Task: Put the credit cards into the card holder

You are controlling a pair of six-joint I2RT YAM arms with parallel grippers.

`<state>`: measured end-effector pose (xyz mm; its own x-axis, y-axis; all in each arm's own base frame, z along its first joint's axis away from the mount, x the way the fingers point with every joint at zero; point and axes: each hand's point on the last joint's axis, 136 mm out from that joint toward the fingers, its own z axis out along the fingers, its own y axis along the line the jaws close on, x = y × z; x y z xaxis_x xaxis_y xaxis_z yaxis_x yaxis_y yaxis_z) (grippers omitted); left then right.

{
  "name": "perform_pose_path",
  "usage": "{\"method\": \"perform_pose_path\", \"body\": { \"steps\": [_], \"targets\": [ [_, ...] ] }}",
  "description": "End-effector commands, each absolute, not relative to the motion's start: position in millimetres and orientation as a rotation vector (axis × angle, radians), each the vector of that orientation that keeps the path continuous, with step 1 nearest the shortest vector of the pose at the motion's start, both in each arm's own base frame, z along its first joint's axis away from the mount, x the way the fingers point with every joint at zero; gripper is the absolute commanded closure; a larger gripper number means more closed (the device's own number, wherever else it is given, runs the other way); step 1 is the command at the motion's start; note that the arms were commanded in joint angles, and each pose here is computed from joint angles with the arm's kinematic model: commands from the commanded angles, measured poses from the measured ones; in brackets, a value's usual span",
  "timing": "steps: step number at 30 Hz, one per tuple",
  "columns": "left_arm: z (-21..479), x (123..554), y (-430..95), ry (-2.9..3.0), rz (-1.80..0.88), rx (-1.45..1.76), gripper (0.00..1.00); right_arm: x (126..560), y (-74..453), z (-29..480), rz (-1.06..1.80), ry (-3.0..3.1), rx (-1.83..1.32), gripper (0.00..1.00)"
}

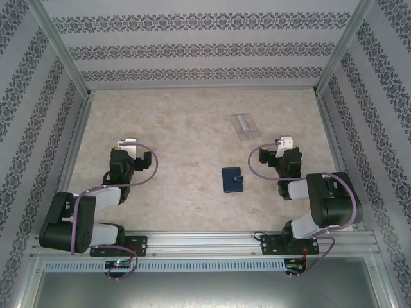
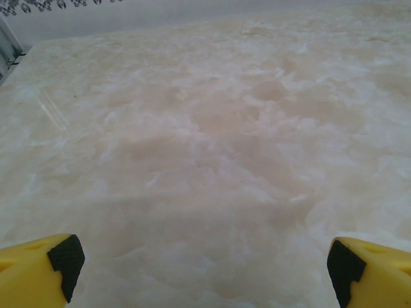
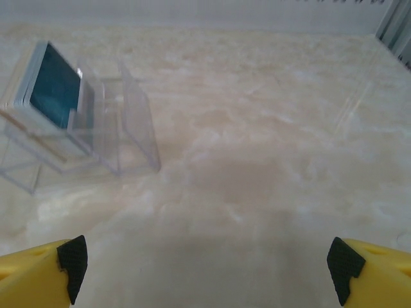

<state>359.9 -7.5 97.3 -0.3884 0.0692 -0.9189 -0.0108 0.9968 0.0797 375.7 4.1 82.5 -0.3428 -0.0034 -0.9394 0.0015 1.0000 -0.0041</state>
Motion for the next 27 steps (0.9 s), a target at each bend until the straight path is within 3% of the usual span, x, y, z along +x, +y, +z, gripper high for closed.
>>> {"method": "perform_pose_path", "body": {
  "steps": [1, 7, 27],
  "targets": [
    [118.1, 374.0, -4.2, 1.892, 0.047, 0.007, 0.01, 387.6, -10.4, 99.5, -0.041, 1.879, 0.102, 0.02],
    [85.6, 391.4, 7.7, 1.932, -0.007, -0.026, 0.01, 394.1, -14.3, 107.0, -0.079, 1.867, 0.125, 0.02],
    [82.3, 399.2, 7.7, 1.975, 0.021, -0.022, 0.00, 394.2, -12.8, 107.1, -0.089, 1.871, 0.116, 0.02]
  ]
}}
